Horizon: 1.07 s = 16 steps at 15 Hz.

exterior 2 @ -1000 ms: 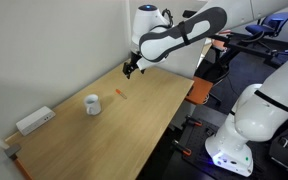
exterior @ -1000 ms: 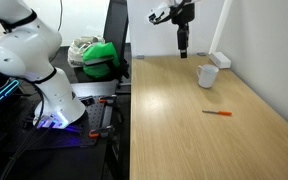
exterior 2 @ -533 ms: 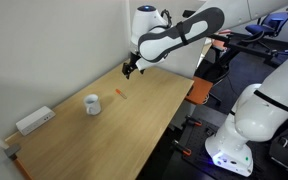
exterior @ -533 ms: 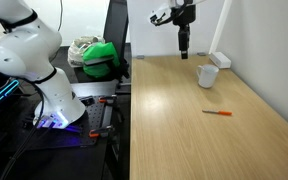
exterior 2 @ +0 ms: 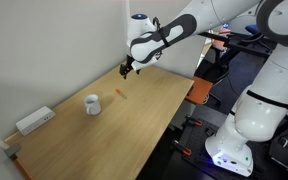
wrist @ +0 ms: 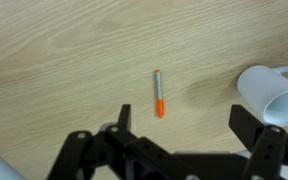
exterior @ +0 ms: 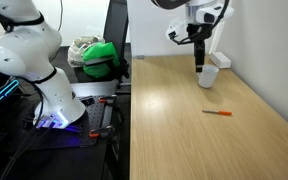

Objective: Put the marker in the white cup

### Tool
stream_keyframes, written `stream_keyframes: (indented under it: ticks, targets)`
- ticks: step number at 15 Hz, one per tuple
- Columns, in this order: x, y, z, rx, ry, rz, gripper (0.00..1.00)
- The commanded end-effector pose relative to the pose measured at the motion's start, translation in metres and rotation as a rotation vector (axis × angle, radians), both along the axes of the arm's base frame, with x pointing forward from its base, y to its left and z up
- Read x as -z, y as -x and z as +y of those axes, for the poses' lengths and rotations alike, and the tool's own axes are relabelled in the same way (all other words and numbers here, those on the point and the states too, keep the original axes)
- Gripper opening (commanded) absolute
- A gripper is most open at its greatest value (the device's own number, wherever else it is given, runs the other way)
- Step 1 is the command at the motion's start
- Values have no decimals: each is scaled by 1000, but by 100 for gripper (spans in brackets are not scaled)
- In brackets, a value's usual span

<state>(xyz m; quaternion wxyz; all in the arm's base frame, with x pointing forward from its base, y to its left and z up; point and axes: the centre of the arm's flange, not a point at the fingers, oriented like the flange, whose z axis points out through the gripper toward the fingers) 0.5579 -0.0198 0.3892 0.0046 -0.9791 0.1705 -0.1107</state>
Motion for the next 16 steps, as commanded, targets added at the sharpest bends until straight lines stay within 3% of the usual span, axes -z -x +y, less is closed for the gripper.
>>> stream_keyframes:
  ticks: [1, 10, 16]
  targets:
    - [16, -38, -13, -47, 2, 9, 100]
    - [71, -84, -23, -24, -38, 51, 100]
    - [108, -97, -26, -33, 0, 102, 100]
